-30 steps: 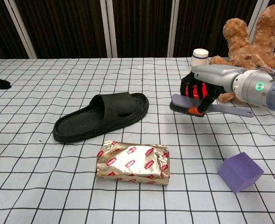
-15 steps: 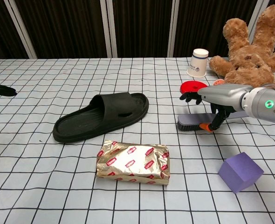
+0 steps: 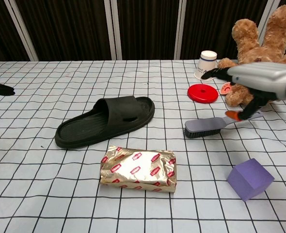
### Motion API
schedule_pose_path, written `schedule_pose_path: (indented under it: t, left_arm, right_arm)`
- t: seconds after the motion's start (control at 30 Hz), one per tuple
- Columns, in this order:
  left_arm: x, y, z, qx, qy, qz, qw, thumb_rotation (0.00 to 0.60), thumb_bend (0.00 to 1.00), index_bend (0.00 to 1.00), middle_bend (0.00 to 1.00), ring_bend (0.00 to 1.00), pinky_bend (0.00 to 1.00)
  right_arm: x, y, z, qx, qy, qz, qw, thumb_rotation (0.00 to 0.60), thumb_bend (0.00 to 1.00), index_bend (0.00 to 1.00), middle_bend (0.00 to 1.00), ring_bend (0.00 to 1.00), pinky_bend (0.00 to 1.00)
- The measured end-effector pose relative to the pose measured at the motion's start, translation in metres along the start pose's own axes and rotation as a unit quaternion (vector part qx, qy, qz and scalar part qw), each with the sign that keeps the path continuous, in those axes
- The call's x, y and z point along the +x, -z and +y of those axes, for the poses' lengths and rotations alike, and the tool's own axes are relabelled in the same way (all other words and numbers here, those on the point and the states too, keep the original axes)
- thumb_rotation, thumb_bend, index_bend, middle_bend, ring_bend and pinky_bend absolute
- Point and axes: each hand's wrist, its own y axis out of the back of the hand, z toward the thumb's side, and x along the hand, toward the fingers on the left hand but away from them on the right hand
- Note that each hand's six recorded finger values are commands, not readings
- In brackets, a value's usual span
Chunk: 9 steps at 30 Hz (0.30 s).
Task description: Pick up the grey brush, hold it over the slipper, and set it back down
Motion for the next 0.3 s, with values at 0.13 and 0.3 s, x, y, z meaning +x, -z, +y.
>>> schedule_pose_path:
  t: [0.13,0.3]
  left_arm:
    - [-0.005,0.001,0.003,0.010,-0.005,0.002,0.9999,0.483,0.11,0.00,0.00,0.00,0.03]
    - [-0.009,0.002,0.002,0.028,-0.004,0.009,0.9996,0.480,0.11,0.00,0.00,0.00,0.03]
  right_arm:
    - [0.055,0.031,0.011,0.013,0.055,-0.030,0.9980,0.600,0.45,0.00,0.00,0.00,0.00]
    - [0.140,0.080,0.004,0.004,0.100,-0.111,0.9888,0.600,0.45,0.00,0.00,0.00,0.00]
